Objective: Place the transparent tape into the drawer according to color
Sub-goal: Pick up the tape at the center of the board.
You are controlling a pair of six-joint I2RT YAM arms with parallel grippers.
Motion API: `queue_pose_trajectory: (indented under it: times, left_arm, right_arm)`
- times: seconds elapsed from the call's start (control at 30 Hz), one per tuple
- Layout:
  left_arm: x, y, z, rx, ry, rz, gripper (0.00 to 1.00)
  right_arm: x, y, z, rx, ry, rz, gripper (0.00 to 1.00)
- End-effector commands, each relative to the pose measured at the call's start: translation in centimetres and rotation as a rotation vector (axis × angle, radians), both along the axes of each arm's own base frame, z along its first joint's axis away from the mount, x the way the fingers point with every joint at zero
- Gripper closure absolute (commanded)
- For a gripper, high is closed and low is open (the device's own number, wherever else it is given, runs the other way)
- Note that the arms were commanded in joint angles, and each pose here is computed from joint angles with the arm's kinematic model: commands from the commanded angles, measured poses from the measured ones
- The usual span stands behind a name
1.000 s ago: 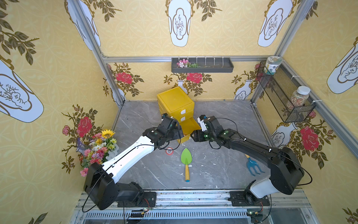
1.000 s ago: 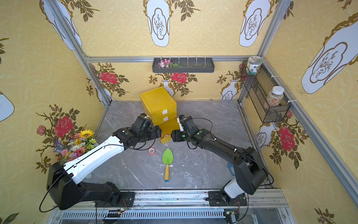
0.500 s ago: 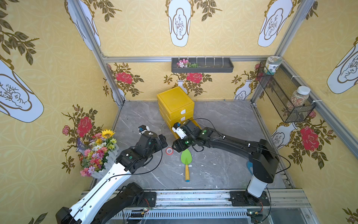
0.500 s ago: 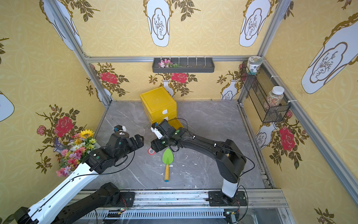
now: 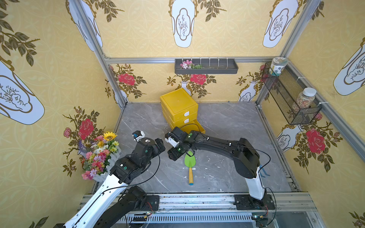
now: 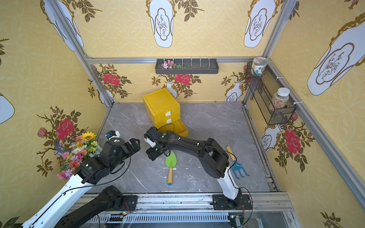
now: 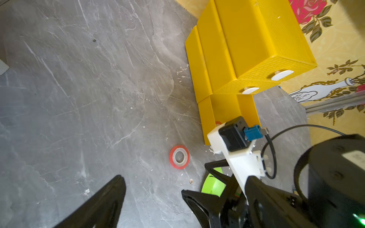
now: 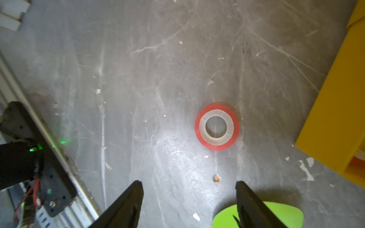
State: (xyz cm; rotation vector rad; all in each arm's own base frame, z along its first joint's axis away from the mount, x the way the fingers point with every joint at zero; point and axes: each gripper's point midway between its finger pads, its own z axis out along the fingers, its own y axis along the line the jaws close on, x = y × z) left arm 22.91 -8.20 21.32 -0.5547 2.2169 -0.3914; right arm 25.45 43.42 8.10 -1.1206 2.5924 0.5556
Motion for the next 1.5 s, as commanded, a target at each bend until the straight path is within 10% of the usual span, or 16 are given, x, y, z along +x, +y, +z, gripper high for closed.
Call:
queue_pose_trajectory:
  times: [0.0,1.47]
  left_arm:
    - [-0.2,0.5,-0.2,0.016,0.002,0.015,0.00]
    - [-0.8,1.2,0.4,0.002,-0.043,0.024,0.00]
  right_arm:
    - [0.5,-0.5,-1.4,-0.071,-0.010,-0.012,0.23]
    - [2.4,0.7,-7.0,-0.250,-0.018,-0.014,0.35]
